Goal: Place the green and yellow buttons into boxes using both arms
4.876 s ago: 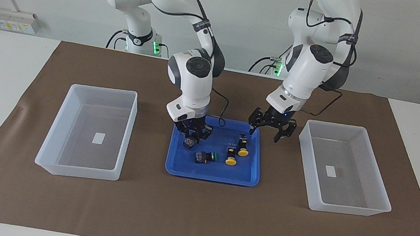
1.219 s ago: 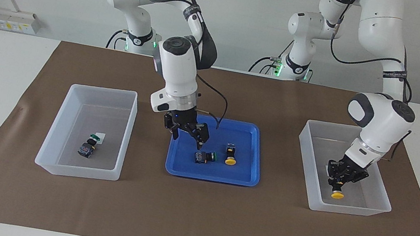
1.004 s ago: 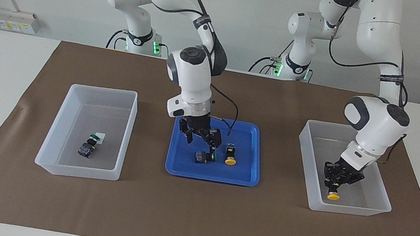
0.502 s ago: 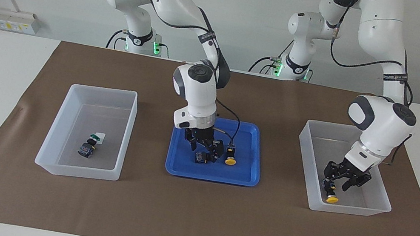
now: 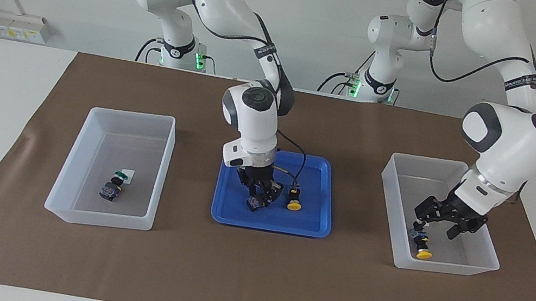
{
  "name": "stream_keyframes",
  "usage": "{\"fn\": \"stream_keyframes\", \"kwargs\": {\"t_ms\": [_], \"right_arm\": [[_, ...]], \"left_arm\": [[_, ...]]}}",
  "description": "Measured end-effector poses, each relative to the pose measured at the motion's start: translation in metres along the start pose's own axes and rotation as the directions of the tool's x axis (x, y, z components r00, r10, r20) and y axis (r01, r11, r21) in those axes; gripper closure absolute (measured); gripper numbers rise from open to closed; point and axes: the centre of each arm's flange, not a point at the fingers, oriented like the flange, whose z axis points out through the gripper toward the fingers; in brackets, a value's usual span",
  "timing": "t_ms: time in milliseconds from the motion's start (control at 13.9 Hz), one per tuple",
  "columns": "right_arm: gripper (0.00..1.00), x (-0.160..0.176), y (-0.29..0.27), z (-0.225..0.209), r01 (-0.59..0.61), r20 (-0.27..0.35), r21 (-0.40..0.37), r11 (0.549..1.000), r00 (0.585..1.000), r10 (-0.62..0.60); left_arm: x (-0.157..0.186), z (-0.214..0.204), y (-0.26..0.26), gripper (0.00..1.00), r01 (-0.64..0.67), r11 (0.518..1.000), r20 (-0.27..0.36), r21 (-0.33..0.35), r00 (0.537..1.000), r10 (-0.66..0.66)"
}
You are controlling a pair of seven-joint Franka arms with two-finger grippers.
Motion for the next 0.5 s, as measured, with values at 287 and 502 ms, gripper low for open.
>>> {"fn": "stream_keyframes", "kwargs": {"t_ms": [287,502], "right_arm": [[0.55,0.038,0.005,-0.067,0.023,0.001,-0.022,0.999,1.0,-0.023],[0.55,0.09,0.043,-0.139,0.091,0.018,-0.047,0.995,0.996,-0.09]], "left_arm": [[-0.014,0.025,0.092,0.0,0.054,0.998,0.004,-0.029,0.999,-0.054],[-0.046,0.061,0.152,0.0,0.057,0.997,-0.003,-0.045,0.998,-0.058]]}}
